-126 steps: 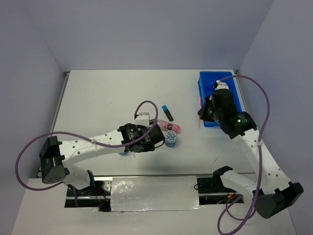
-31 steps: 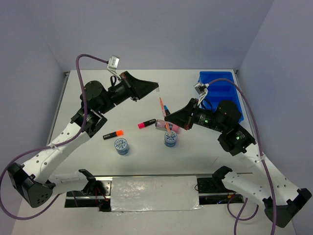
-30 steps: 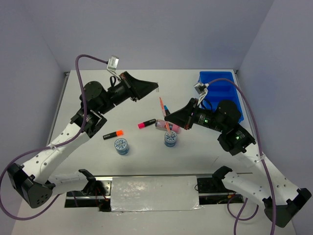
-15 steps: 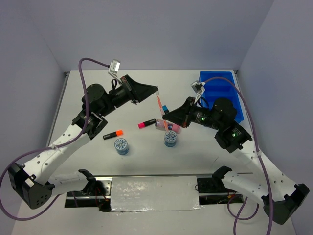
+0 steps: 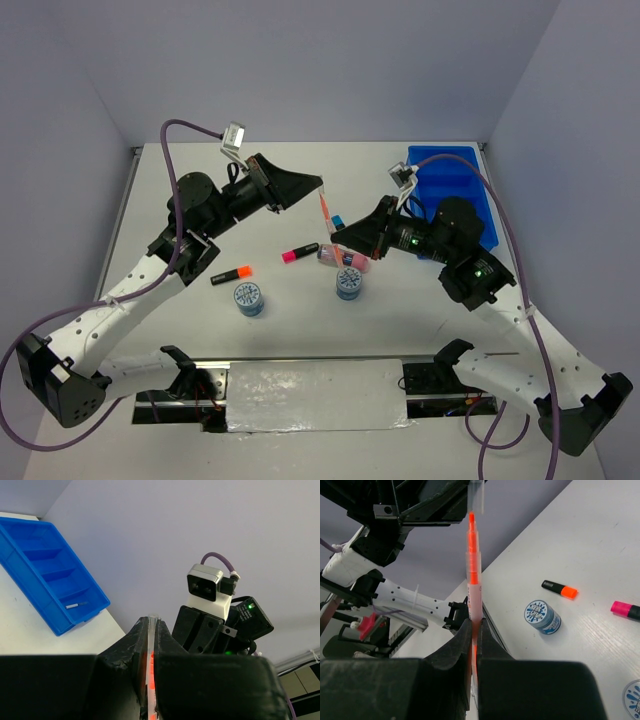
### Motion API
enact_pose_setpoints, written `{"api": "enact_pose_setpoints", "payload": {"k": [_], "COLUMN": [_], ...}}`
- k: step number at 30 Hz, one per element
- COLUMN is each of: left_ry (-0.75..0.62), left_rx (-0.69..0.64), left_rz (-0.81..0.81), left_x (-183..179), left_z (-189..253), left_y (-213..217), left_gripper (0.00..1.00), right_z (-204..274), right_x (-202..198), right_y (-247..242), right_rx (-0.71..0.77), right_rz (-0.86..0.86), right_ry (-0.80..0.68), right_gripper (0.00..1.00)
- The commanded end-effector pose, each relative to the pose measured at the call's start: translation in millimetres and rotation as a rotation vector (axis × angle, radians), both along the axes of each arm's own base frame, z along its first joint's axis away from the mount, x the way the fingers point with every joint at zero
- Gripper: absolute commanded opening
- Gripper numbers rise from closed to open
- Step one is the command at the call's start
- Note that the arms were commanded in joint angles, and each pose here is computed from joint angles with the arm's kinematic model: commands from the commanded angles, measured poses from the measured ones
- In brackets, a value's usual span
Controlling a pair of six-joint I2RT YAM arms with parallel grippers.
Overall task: Sort the stationery into containers
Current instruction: Close the pen cap on the pen.
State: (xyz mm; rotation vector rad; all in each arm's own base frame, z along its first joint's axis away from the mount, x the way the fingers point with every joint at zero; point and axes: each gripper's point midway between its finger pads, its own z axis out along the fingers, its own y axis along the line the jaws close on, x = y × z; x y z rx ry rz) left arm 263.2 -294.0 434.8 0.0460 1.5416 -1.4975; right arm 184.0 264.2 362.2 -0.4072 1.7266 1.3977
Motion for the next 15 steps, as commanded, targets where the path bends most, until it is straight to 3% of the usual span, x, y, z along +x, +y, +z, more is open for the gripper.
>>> {"api": "enact_pose_setpoints", "payload": {"k": [1,15], "left_ry": [-0.076,-0.082], "left_rx": [-0.036,-0.052], "left_rz": [0.027,0.011], "left_x": [-4.7,-8.0], "left_z": [25.0,29.7], "left_y": [9.0,8.3], "left_gripper": [0.00,0.00], "right_z": [30.1,27.8], "right_x": [-6.2,-0.4], "right_y": [1.3,-0.4], "right_rx": [0.035,0.032], "right_rz": [0.024,-0.010], "right_ry": [-0.104,-0.091], "right_gripper": [0.00,0.00]}}
